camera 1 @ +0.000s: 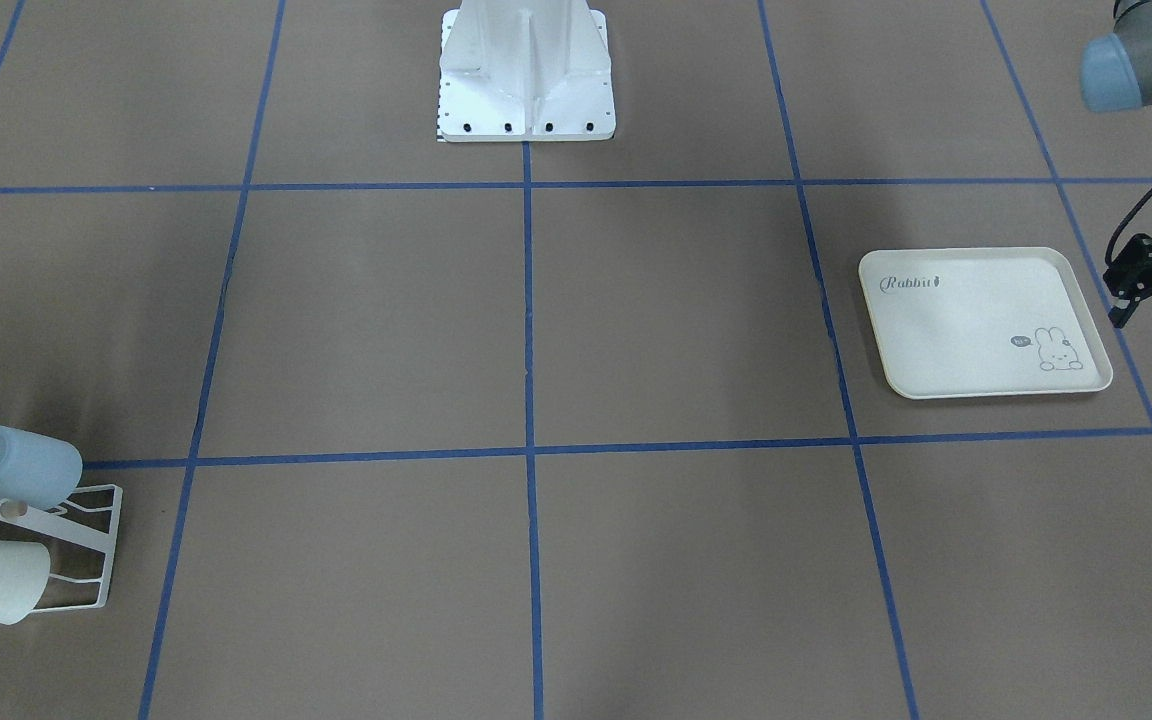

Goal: Transfer IKEA cup to right arm and place on rack

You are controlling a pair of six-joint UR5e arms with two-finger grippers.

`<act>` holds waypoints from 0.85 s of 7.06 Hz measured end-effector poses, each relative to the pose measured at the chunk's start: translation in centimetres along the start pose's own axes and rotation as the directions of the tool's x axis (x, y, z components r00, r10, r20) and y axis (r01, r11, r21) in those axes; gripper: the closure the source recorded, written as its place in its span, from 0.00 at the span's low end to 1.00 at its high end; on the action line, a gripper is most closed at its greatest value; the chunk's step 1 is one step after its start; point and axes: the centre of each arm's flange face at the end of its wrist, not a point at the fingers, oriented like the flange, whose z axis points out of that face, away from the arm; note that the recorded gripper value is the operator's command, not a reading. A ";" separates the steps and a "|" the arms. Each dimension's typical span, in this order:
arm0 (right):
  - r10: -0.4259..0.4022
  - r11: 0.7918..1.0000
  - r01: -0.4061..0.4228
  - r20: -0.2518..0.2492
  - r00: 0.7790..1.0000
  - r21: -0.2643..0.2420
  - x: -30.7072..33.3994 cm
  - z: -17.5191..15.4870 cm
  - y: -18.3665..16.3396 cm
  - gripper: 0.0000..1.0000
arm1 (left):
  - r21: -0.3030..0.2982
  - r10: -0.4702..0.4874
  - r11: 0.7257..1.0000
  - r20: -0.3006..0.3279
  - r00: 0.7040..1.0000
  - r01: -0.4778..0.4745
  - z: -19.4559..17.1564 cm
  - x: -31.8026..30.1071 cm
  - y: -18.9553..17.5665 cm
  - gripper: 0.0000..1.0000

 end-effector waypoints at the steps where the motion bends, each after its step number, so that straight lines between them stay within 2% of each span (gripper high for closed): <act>1: -0.012 0.998 0.012 -0.010 1.000 -0.055 2.7 1.3 0.5 0.74 | -0.005 -0.002 1.000 -0.001 1.000 0.002 0.1 -0.1 0.2 0.00; 3: 0.020 0.992 -0.016 0.028 0.999 -0.125 6.4 3.1 2.0 0.74 | -0.009 -0.004 1.000 -0.002 1.000 0.004 0.1 -0.1 0.4 0.00; 6: 0.058 0.983 -0.052 0.032 0.998 -0.175 9.0 5.2 4.5 0.74 | -0.009 -0.012 1.000 -0.002 1.000 0.012 0.1 -0.2 0.5 0.00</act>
